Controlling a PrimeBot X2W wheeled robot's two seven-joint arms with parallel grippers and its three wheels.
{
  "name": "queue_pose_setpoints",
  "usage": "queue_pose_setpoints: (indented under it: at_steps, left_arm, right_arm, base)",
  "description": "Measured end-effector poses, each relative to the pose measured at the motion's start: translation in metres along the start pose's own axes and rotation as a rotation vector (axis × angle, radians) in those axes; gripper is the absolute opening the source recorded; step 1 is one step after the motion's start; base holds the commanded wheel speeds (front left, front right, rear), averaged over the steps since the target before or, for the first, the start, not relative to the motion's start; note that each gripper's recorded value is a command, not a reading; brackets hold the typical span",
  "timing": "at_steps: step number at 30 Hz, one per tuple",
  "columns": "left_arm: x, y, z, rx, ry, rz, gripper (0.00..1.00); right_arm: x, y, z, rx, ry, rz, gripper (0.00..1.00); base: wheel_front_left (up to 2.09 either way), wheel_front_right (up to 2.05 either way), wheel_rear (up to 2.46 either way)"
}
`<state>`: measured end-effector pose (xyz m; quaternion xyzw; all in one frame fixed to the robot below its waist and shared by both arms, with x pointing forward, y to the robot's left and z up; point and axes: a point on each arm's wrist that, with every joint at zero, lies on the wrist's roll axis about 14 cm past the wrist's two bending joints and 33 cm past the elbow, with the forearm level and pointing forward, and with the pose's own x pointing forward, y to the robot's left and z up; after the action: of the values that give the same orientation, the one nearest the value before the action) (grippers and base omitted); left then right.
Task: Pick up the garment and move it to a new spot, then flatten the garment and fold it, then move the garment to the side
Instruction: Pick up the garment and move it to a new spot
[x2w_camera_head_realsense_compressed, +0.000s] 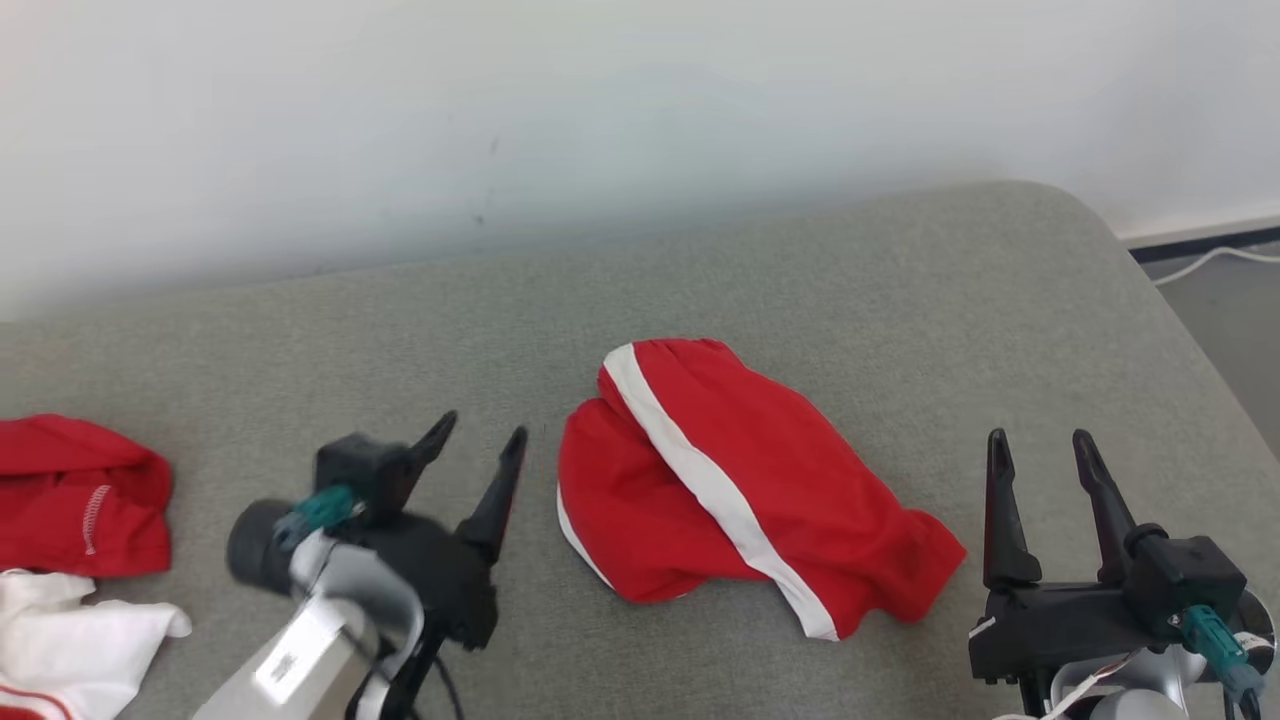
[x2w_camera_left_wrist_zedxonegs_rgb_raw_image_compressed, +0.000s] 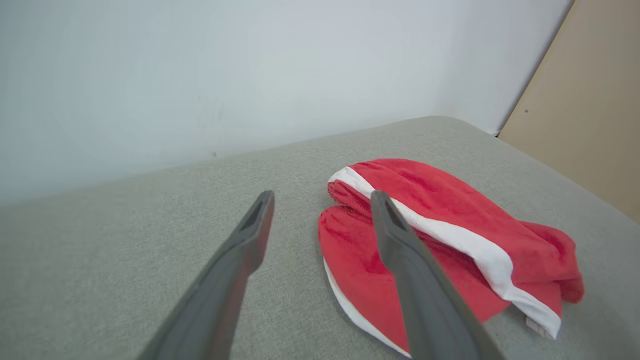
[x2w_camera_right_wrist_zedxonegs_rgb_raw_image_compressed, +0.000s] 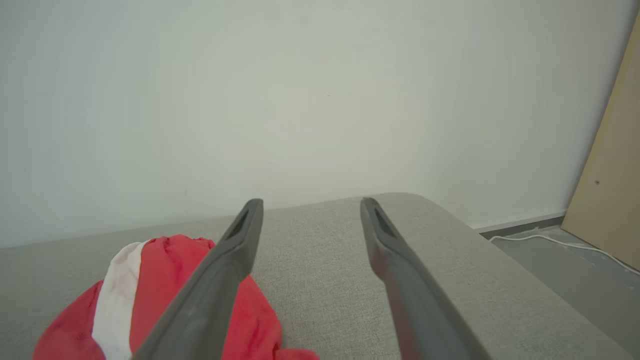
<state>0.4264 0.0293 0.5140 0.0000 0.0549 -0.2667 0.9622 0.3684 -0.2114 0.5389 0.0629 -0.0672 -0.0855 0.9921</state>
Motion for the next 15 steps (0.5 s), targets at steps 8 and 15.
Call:
queue_pose_setpoints:
  at_steps: [8, 15]
  left_arm:
    - [-0.061, 0.052, 0.005, -0.076, -0.148, 0.203, 1.00]
    - [-0.140, 0.127, -0.033, -0.215, -0.138, 0.563, 1.00]
  right_arm:
    - [-0.002, 0.017, 0.001, 0.025, -0.011, 0.045, 1.00]
    - [0.000, 0.031, 0.004, 0.048, -0.023, 0.079, 1.00]
  base:
    - [0.00, 0.00, 0.00]
    - [0.00, 0.00, 0.00]
